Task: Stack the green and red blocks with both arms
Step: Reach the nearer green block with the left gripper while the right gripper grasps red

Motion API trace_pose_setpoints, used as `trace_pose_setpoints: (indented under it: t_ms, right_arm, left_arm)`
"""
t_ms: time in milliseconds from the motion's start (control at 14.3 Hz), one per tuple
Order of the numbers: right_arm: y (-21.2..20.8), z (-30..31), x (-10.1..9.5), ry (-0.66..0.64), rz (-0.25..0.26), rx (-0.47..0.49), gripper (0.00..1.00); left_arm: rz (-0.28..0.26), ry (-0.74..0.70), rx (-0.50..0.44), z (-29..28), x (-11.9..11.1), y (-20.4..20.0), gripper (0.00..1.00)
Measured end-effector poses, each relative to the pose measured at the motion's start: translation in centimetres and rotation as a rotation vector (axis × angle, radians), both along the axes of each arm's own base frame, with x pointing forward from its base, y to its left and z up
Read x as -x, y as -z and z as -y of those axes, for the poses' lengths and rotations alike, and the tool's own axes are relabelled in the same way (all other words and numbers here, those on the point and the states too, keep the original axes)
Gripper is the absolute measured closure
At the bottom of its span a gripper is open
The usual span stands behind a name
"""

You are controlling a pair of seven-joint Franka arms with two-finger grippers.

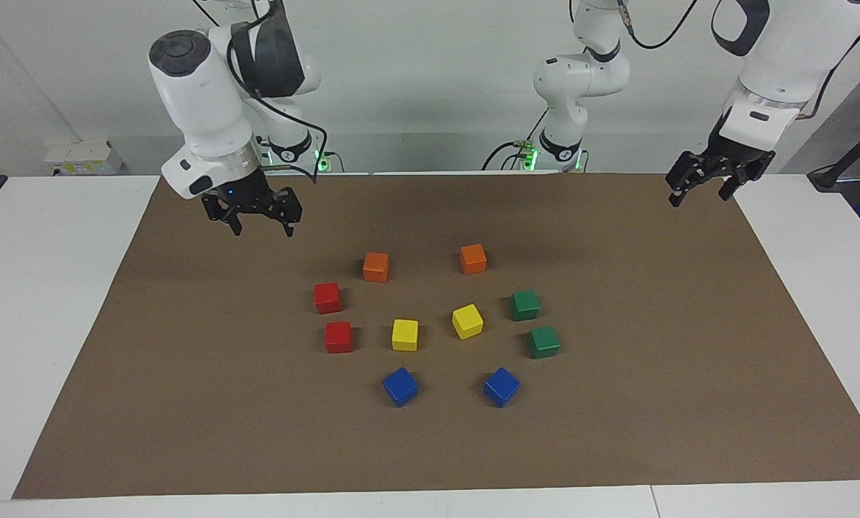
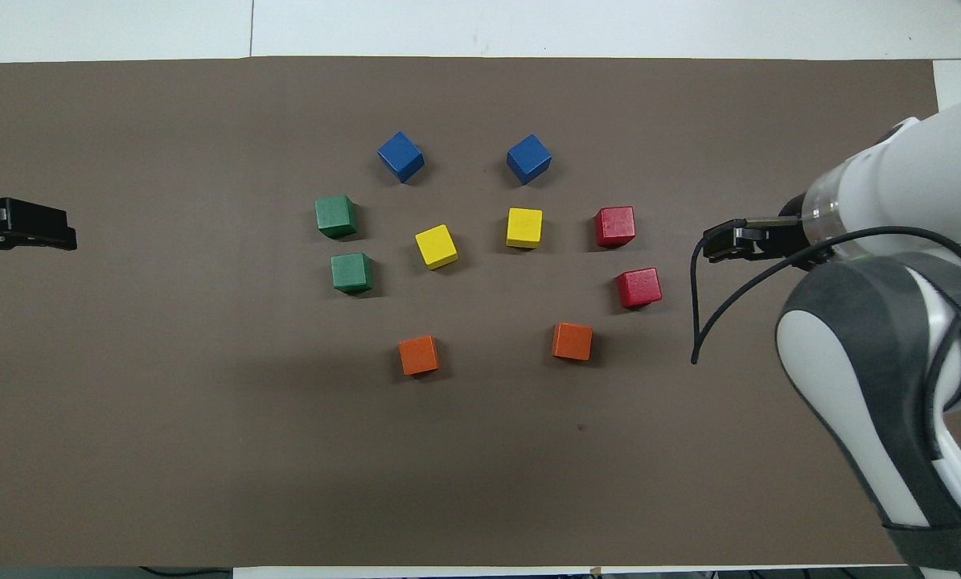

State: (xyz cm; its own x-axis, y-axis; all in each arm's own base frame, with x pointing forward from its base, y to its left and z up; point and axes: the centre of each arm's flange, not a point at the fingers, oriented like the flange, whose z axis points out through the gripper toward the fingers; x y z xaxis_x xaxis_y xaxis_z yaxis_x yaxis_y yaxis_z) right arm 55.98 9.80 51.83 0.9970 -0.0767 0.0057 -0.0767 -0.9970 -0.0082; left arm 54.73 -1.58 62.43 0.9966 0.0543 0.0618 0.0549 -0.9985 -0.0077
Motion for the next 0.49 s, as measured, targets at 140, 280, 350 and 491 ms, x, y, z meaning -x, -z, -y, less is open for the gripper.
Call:
trace_pose_setpoints:
  t_ms: [140, 280, 350, 491]
  right_arm:
    - [2.7, -1.3, -0.8, -0.001, 0.014, -0.005, 0.0]
    - [5.3, -2.8, -1.5, -0.01, 0.028, -0.01, 0.0]
    - [6.6, -3.6, -1.7, -0.017, 0.034, -0.012, 0.0]
    - [8.9, -4.5, -1.8, -0.031, 0.046, -0.015, 0.0]
  left_arm:
    - [0.016, -0.017, 0.006, 1.0, -0.1, 0.3, 0.0]
    - [0.026, -0.018, 0.012, 3.8, -0.1, 1.3, 0.0]
    - [0.028, -0.009, 0.015, 5.7, 0.0, 2.0, 0.0]
    - [0.028, -0.001, 0.022, 8.9, 0.3, 3.5, 0.0]
